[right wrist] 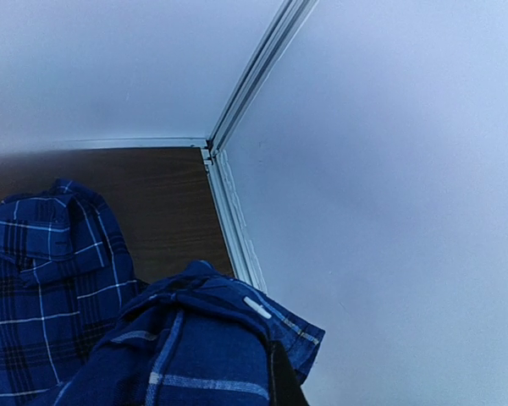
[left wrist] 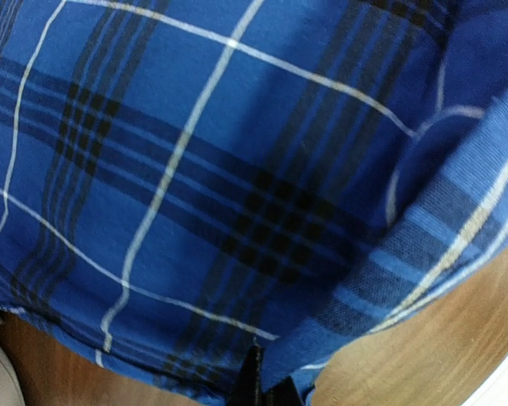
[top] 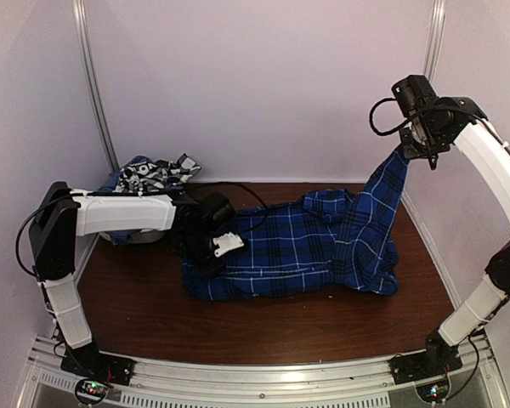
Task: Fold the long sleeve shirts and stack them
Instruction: Fold the flattened shirt at the center of the board.
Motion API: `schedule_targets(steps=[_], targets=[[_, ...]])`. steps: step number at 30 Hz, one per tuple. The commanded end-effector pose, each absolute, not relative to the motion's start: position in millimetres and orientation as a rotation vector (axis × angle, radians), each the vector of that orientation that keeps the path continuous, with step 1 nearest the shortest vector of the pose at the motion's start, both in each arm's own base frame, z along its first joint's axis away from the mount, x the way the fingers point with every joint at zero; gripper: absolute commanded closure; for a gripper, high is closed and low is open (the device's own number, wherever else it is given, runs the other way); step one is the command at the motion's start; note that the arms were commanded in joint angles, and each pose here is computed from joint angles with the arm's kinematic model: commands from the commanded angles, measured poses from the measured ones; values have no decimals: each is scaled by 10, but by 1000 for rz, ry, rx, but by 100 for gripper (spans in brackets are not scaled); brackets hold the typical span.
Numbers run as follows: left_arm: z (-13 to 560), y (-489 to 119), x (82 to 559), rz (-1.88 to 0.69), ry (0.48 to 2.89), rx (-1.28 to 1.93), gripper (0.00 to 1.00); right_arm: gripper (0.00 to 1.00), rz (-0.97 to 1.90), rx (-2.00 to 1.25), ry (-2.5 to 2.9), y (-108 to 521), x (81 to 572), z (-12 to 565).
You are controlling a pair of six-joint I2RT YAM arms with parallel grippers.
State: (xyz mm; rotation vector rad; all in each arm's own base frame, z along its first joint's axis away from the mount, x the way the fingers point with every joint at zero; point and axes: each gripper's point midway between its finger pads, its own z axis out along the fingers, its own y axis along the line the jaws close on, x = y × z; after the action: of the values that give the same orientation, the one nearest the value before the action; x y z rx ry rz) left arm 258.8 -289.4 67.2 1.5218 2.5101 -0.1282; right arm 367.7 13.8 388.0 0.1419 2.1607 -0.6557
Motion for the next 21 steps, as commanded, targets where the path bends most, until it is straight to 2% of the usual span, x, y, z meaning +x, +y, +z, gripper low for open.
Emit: schedule_targets(steps=[1, 9, 21], targets=[[729, -3026, 2796, -120, 2446, 1569, 100, 100, -774, 198, 2092, -7, 3714, 4018], [824, -2941, 3074, -40, 2459, 1536, 100, 100, -820, 196, 2081, -4, 3887, 3961], [723, -2692, 3208, -10, 2526, 1476, 100, 100, -867, 174, 2044, 20, 4299, 3889]])
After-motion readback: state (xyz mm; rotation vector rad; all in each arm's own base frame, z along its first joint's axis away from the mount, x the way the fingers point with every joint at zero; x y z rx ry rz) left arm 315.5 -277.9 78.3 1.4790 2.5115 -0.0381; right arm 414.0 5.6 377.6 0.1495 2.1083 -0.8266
